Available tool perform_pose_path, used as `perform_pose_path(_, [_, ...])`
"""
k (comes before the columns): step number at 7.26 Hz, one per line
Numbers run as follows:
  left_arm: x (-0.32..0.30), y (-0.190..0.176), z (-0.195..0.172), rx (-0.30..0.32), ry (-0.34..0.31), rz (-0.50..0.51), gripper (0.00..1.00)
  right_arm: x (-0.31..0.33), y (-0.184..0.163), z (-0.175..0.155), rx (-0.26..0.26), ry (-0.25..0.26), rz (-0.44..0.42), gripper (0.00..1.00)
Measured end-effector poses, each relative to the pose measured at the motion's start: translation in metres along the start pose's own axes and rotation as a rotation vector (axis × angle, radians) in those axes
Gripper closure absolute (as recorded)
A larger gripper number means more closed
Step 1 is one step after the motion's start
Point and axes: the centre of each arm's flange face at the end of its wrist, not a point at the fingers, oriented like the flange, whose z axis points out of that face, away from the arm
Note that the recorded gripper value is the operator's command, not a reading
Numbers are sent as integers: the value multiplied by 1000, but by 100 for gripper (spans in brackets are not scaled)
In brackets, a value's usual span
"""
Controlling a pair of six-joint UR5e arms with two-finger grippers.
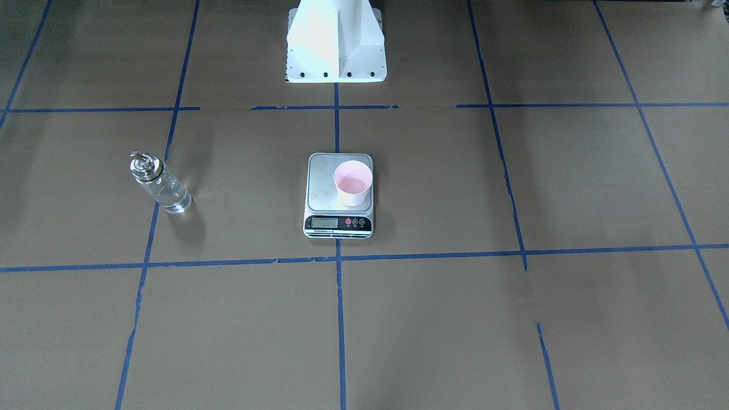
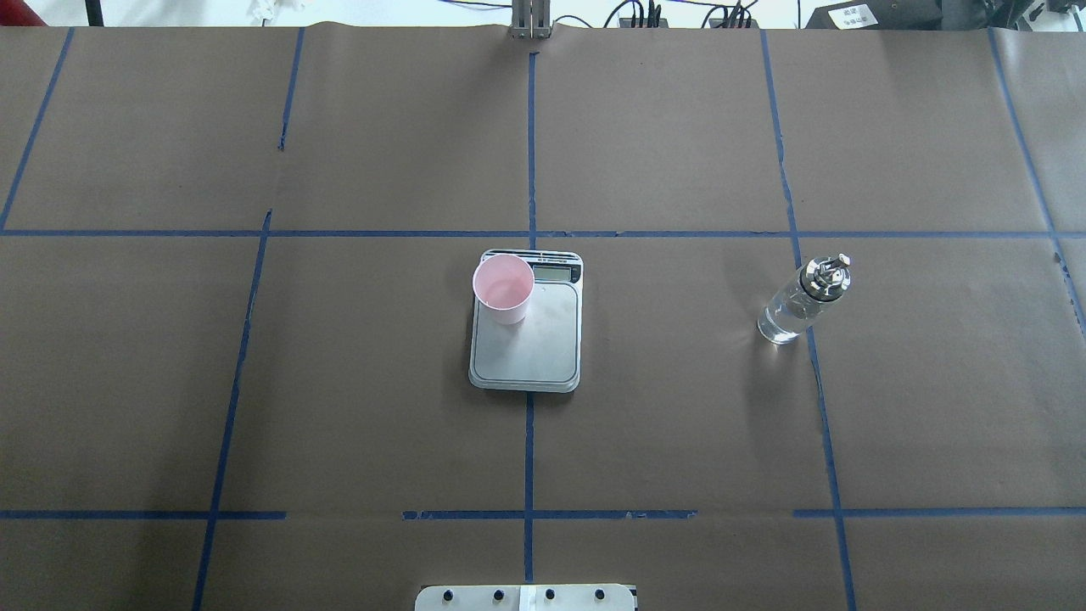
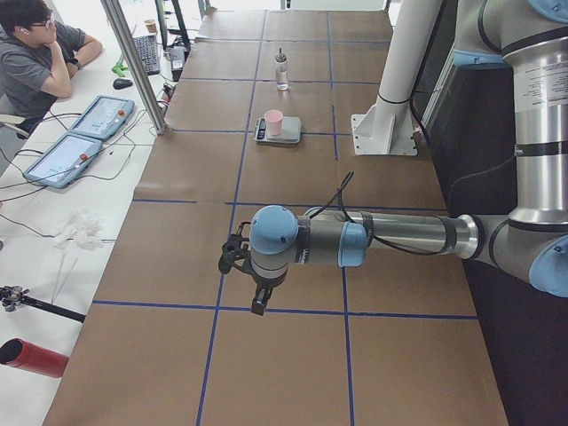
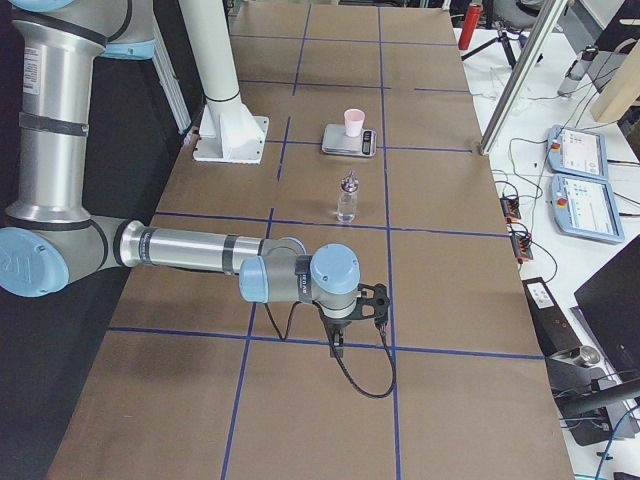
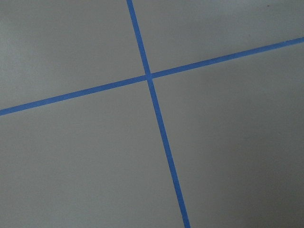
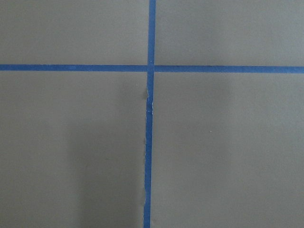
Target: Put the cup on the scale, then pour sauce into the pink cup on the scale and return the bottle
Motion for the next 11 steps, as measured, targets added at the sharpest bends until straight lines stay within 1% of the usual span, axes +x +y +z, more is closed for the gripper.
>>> perform_pose_path(3, [16, -2, -12, 23, -2, 30, 0, 13, 25, 11, -27, 8, 28, 0])
perform_pose_path(5, [19, -2, -13, 25, -2, 36, 0, 14, 34, 11, -31, 10, 35, 0])
perform_pose_path(6, [19, -3, -13, 26, -3, 38, 0, 14, 35, 10, -28, 27, 35, 0])
perform_pose_path(8, [14, 8, -6, 8, 0, 18, 0, 16, 35, 5, -18, 91, 28, 0])
perform_pose_path(9, [10, 17, -1, -6, 1, 2, 0, 16, 35, 4, -15, 107, 27, 0])
perform_pose_path(11, [6, 32, 6, -24, 2, -17, 0, 16, 32, 3, -16, 116, 30, 0])
